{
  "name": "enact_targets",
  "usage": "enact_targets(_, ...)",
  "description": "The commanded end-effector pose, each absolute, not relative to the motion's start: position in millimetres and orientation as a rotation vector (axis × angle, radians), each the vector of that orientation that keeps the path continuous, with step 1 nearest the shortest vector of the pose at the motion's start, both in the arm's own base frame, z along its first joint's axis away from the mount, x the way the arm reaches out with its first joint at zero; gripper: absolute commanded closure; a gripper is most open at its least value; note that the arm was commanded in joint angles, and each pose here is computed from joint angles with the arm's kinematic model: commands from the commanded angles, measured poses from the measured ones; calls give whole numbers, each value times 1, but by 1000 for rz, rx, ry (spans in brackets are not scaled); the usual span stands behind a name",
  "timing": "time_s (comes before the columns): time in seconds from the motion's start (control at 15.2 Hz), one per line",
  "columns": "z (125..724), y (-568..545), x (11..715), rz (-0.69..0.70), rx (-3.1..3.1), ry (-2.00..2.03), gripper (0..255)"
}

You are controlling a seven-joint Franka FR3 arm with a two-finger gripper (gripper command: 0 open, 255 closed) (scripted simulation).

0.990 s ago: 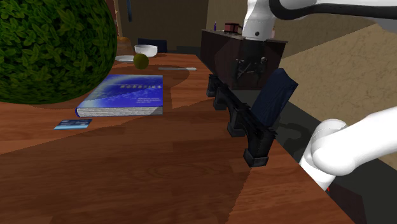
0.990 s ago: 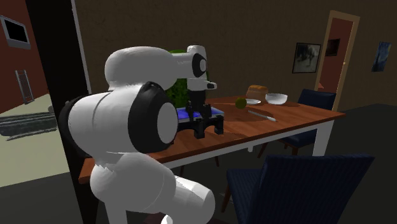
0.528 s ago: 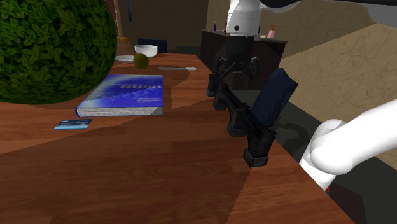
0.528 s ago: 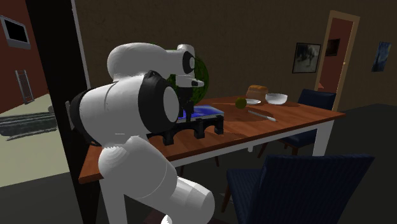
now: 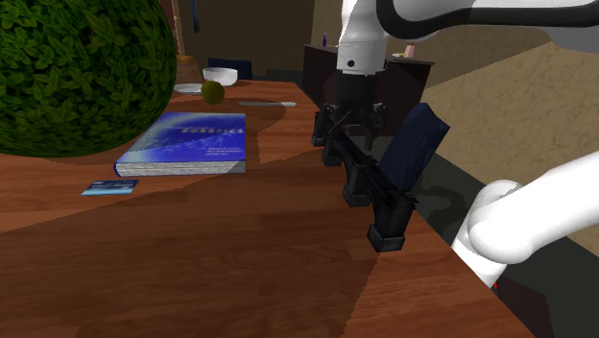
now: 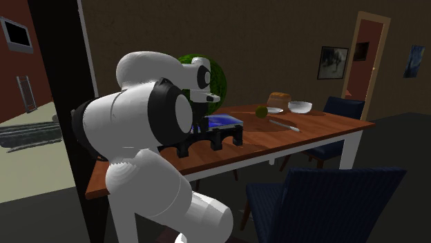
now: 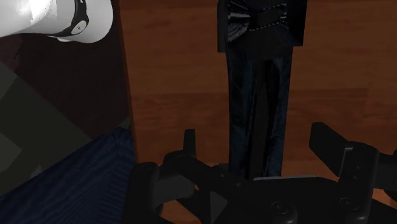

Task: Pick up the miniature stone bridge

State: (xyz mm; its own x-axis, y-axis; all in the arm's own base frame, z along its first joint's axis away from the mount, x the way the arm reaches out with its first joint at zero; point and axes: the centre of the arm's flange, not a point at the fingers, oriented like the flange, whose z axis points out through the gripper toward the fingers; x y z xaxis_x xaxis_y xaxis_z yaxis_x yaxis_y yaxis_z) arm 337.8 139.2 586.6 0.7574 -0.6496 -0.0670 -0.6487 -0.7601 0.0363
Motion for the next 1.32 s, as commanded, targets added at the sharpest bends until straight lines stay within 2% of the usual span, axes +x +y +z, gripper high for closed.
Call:
enact_targets(0.0,585,139,338,-118,2935,-1084,255)
enact_targets(0.59,584,139,338,-118,2935,-1084,255)
enact_targets(1.25,637,139,338,-118,2935,-1084,255)
